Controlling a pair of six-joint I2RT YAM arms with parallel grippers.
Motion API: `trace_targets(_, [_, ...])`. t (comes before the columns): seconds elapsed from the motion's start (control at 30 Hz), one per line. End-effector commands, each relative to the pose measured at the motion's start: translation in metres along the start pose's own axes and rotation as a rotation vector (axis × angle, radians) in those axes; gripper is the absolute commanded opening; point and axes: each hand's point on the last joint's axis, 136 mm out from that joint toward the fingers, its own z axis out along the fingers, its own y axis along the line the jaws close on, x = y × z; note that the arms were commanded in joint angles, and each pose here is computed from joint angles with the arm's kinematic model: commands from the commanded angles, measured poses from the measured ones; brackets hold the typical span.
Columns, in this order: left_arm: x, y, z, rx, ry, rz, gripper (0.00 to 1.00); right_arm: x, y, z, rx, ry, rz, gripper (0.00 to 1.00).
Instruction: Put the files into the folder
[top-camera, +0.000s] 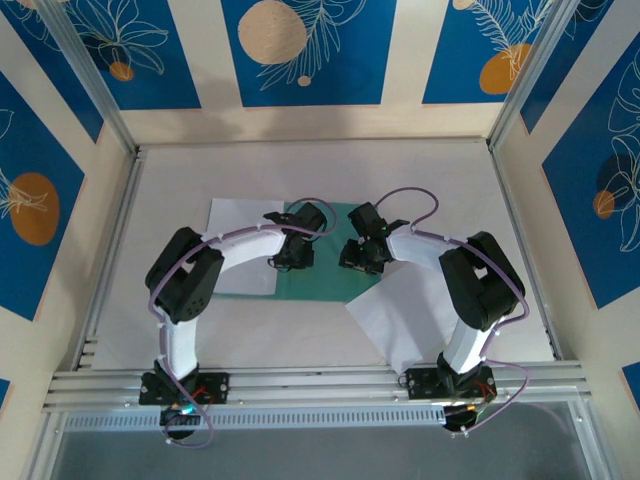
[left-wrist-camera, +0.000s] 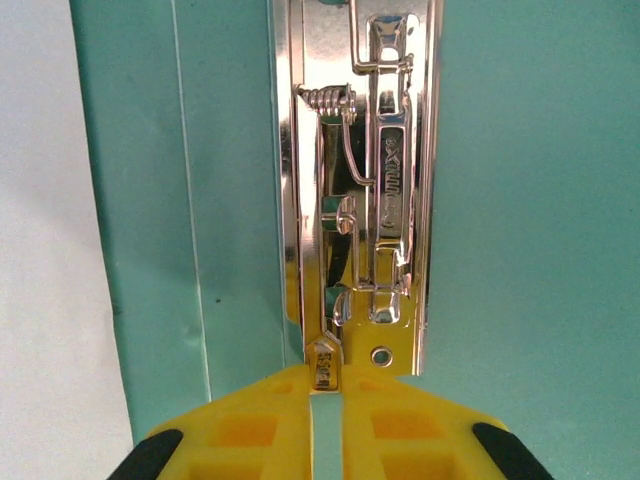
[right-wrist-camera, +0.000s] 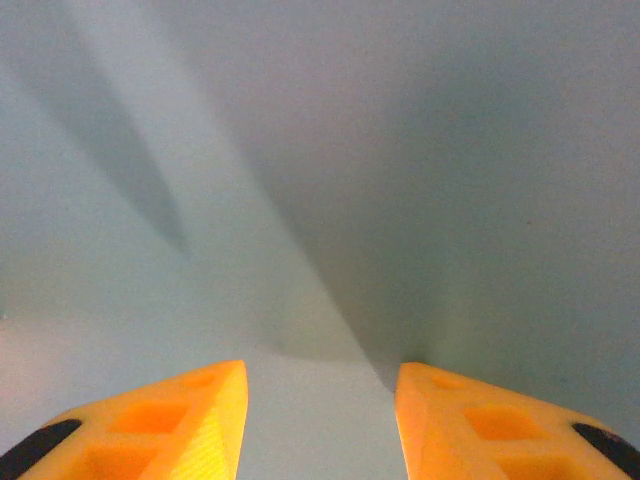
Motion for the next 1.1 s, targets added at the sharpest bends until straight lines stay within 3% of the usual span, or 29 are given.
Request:
trace_targets(0.0, [0.019, -0.009, 0.019, 0.026, 0.095, -0.01, 0.12, 0.02, -0.009, 0.006, 0.037, 0.079, -0.003, 0.45])
trace_targets(0.53, [0.024, -0.019, 0.023, 0.048, 0.105, -0.018, 0.07, 0.017, -0.007, 0.01, 0.04, 0.082, -0.004, 0.45])
trace_targets(1.07, [0.013, -0.035, -0.002, 0.144, 0.062, -0.033, 0.06, 0.02, -0.013, 0.012, 0.065, 0.088, -0.008, 0.45])
